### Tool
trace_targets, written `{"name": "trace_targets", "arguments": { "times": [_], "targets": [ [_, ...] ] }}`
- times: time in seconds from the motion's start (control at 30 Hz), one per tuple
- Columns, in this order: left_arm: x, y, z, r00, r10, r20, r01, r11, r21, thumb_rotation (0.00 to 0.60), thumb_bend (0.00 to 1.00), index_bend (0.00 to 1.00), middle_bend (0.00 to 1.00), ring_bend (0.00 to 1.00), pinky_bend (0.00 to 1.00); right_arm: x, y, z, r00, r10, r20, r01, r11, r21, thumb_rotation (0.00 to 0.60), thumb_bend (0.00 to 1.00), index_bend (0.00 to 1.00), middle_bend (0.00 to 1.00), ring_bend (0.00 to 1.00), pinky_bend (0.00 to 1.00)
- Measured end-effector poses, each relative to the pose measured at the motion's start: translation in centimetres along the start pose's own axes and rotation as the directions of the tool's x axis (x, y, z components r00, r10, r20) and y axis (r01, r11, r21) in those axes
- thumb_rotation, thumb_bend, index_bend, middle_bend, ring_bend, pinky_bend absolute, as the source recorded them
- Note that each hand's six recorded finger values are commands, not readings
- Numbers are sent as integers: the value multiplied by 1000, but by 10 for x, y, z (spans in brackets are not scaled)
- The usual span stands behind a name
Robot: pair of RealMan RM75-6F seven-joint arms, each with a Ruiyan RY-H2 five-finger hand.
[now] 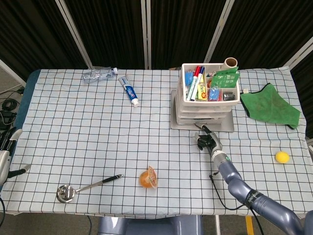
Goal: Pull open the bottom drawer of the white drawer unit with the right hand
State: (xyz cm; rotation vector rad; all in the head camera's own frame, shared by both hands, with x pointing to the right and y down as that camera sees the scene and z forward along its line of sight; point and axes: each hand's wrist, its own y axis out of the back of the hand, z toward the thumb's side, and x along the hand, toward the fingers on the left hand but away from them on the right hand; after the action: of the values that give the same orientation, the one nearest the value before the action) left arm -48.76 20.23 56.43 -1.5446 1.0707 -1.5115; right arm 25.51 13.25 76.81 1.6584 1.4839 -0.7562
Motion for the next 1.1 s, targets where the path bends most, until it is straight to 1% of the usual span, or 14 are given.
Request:
{"name": "trace_targets", "arguments": {
  "times": [0.3,0.47,0.67,1.1],
  "targets": [
    [1,-1,0,1000,-8,3,8,1000,-1,600,55,0,0,0,0,-2,0,1,1000,-8,-17,8,1000,-20,600,504,202,960,941,886],
    [1,-2,1,1000,-11,7,11,1000,0,600,55,0,0,0,0,-4,0,-2,1000,-2,-1,2,999,-49,600,506,221,960,941,886],
    [1,-3,1,1000,-17,10,17,1000,2,600,55,0,0,0,0,-7,-1,-3,1000,16,22,-14,994,-105,600,508,233,963,941,886],
    [0,-3,4,1000,-16,21,16,1000,5,600,55,0,0,0,0,-9,-2,-1,999,33,25,-30,990,-138,600,511,240,964,941,886]
  ]
}}
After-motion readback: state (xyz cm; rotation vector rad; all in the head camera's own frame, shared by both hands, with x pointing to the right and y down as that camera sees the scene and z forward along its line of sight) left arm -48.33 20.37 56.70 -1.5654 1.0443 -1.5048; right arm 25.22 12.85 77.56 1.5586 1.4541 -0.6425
